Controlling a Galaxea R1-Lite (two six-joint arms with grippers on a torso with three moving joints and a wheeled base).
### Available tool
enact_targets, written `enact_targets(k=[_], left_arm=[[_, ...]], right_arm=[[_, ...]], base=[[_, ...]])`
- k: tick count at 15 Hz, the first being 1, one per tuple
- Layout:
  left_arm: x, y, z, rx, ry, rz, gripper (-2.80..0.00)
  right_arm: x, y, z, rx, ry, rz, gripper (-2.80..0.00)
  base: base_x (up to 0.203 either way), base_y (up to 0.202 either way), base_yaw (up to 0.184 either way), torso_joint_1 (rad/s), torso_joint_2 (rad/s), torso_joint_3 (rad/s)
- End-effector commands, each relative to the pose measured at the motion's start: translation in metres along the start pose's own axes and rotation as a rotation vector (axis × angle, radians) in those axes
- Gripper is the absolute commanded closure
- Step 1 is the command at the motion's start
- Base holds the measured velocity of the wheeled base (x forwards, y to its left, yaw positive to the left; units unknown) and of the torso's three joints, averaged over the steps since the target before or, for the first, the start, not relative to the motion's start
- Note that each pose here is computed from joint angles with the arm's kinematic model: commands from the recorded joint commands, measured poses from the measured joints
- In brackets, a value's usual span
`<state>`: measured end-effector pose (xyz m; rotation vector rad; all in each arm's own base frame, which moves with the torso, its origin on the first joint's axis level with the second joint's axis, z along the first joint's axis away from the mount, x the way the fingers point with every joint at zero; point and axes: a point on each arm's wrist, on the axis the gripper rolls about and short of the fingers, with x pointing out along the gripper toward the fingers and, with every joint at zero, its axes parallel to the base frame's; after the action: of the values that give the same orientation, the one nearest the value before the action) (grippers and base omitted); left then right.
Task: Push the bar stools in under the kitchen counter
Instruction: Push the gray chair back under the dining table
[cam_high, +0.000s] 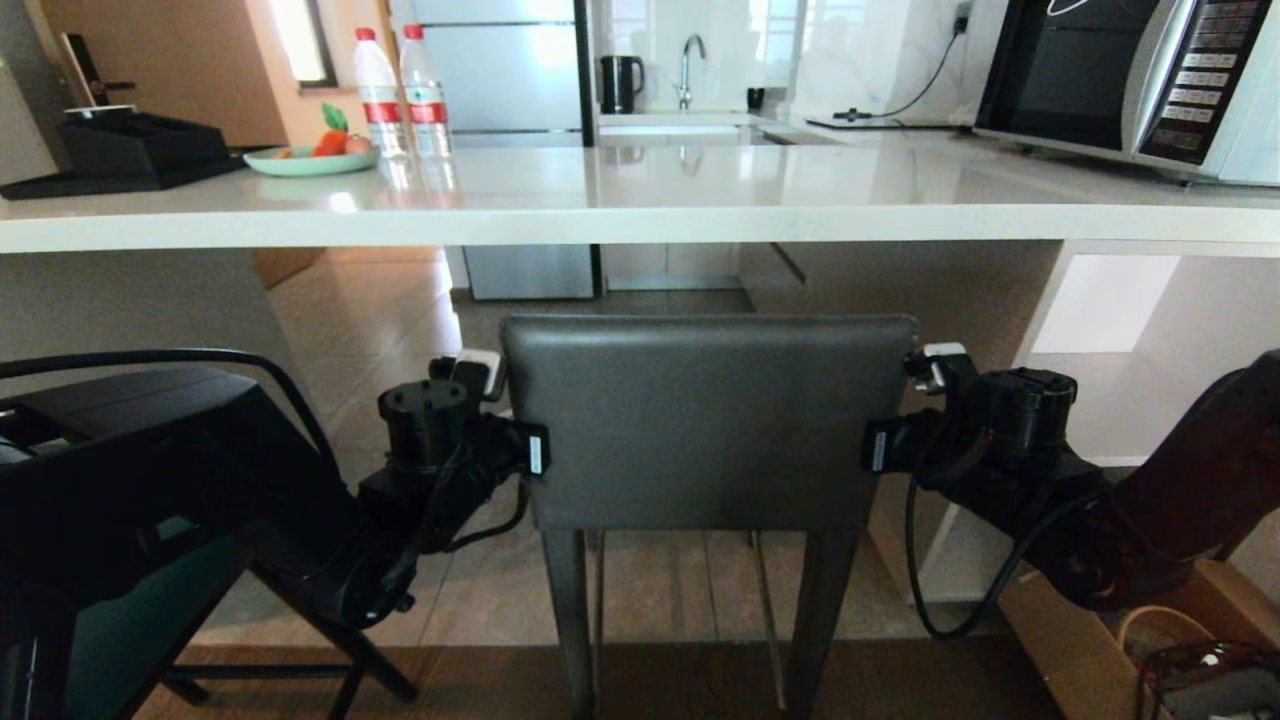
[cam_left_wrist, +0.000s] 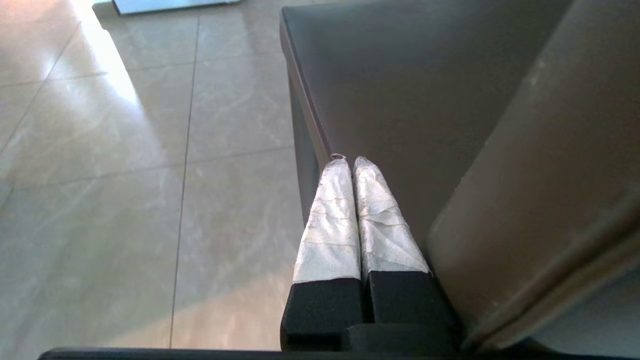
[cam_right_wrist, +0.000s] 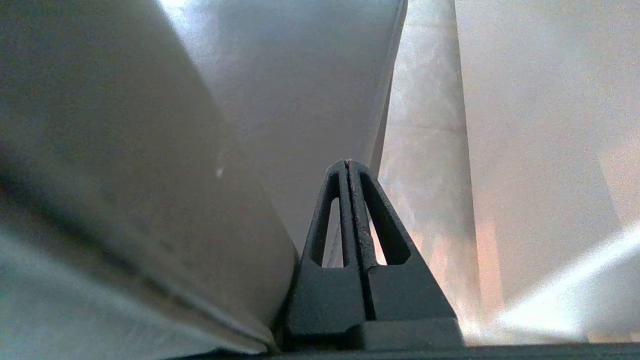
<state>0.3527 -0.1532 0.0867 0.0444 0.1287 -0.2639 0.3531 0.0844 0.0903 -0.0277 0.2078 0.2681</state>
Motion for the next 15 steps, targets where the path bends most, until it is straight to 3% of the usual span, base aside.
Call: enact_targets(k=[1, 8, 15], left_arm=[[0.0015, -0.0001, -0.0013, 0.001, -0.001, 0.002, 0.00], [0.0008, -0.0001, -0.0046, 0.015, 0.007, 0.003, 0.00], [-0.0042, -0.0027, -0.0066, 0.013, 0.018, 0.000, 0.00]], right_arm=[[0.0009, 0.0003, 0.0002, -0.001, -0.005, 0.002, 0.00], [-0.0009, 0.0003, 0.0019, -0.001, -0.011, 0.002, 0.00], [-0.0046, 0.0005, 0.0000, 0.001, -0.004, 0.002, 0.00]], base=[[0.192, 0.000, 0.000, 0.010, 0.00, 0.002], [0.184, 0.000, 0.001, 0.003, 0.00, 0.002], [0.013, 0.000, 0.000, 0.001, 0.00, 0.000]])
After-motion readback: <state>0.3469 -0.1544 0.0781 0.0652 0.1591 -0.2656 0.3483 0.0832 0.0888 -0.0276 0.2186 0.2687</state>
